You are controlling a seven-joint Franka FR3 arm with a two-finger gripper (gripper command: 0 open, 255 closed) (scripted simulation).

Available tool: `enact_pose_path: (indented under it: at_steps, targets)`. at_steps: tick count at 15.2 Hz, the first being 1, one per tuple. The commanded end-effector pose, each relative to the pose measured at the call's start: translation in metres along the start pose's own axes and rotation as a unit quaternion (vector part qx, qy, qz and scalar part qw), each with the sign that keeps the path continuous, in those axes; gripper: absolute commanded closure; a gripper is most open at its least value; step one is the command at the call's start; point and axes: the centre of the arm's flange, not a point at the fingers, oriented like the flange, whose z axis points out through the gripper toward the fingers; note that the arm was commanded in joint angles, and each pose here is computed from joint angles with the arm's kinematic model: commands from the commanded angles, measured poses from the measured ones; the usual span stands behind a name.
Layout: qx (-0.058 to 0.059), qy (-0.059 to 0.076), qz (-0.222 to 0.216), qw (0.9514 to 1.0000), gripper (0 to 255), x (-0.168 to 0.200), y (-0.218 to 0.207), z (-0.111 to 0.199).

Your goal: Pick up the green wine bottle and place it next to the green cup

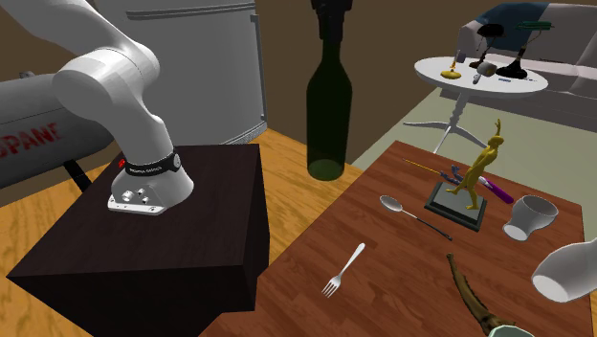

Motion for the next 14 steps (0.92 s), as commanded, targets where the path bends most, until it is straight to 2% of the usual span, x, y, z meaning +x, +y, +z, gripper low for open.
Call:
enact_pose_path:
  at_steps: [1, 3, 14]
  targets:
    - [0.000, 0.000, 0.000, 1.0000, 255, 0.001, 0.000, -0.011]
    - [0.000, 0.000, 0.000, 1.0000, 255, 0.002, 0.001, -0.021]
    - [0.000, 0.000, 0.000, 1.0000, 255, 0.050, 0.116, 0.053]
